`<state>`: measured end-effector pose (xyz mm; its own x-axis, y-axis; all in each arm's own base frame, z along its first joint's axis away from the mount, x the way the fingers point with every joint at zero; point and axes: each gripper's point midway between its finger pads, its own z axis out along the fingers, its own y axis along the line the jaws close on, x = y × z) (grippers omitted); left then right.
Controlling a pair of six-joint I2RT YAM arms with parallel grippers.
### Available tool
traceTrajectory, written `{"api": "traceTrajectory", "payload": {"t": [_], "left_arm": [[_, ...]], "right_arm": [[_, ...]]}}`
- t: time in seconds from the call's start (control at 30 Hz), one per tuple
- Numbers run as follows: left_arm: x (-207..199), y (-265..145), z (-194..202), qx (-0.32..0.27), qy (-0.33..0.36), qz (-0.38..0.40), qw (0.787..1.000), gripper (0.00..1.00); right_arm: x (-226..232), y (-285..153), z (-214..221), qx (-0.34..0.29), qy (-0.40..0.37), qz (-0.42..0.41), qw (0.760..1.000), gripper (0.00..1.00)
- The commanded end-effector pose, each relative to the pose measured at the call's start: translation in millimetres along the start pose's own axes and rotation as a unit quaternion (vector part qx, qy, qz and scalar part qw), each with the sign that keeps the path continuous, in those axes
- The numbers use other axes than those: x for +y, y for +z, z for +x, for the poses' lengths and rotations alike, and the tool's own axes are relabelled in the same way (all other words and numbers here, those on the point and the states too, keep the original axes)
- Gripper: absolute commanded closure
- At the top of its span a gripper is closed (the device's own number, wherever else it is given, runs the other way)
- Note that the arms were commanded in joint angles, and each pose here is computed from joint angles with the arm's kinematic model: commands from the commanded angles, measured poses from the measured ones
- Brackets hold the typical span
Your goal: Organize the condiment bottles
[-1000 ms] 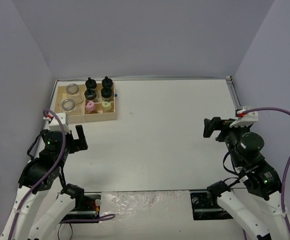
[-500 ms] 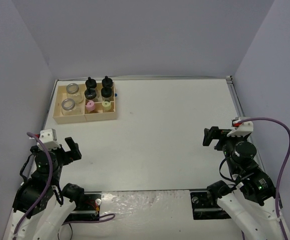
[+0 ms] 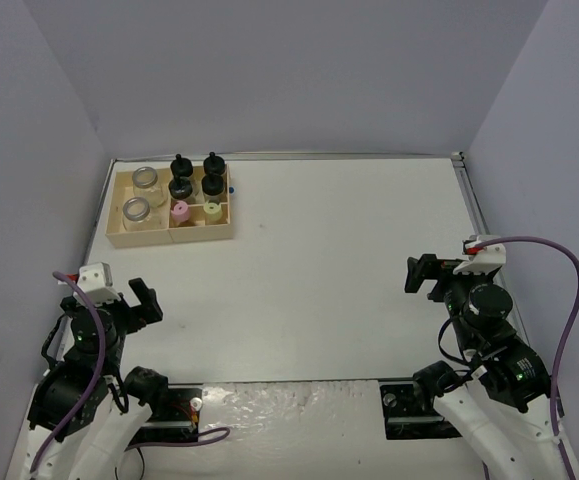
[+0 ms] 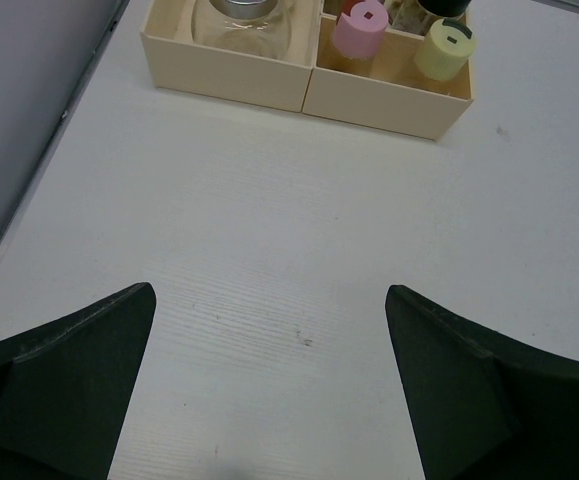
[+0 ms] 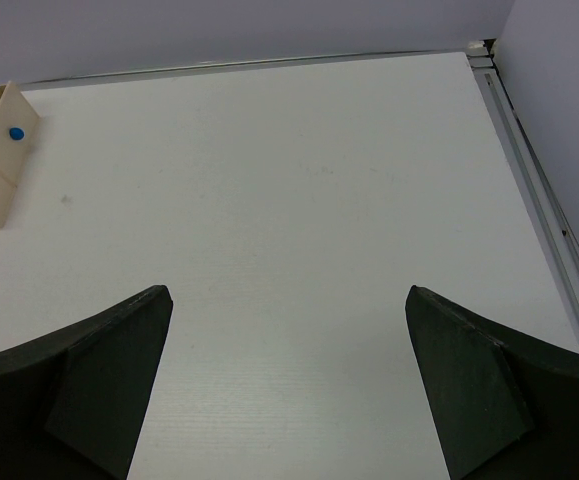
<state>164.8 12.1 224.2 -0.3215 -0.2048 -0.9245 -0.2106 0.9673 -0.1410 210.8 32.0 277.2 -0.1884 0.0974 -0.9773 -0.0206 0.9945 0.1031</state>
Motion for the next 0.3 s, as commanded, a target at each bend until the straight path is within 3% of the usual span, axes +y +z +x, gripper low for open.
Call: {"api": "traceTrajectory", "payload": {"t": [0.0,0.27], "left_arm": [[-7.2,2.6,-18.1,-0.025,-0.019,0.006,0.999,0.03],[-9.1,3.9,-16.6,-0.020,-0.018,0.009,1.000,0.03]], "right_arm": [[1.0,3.4,-17.8,-0.031,0.014,0.006,0.999,0.00],[0.7,4.3,-17.1,-0.029,0.014,0.008,0.999,0.00]]}}
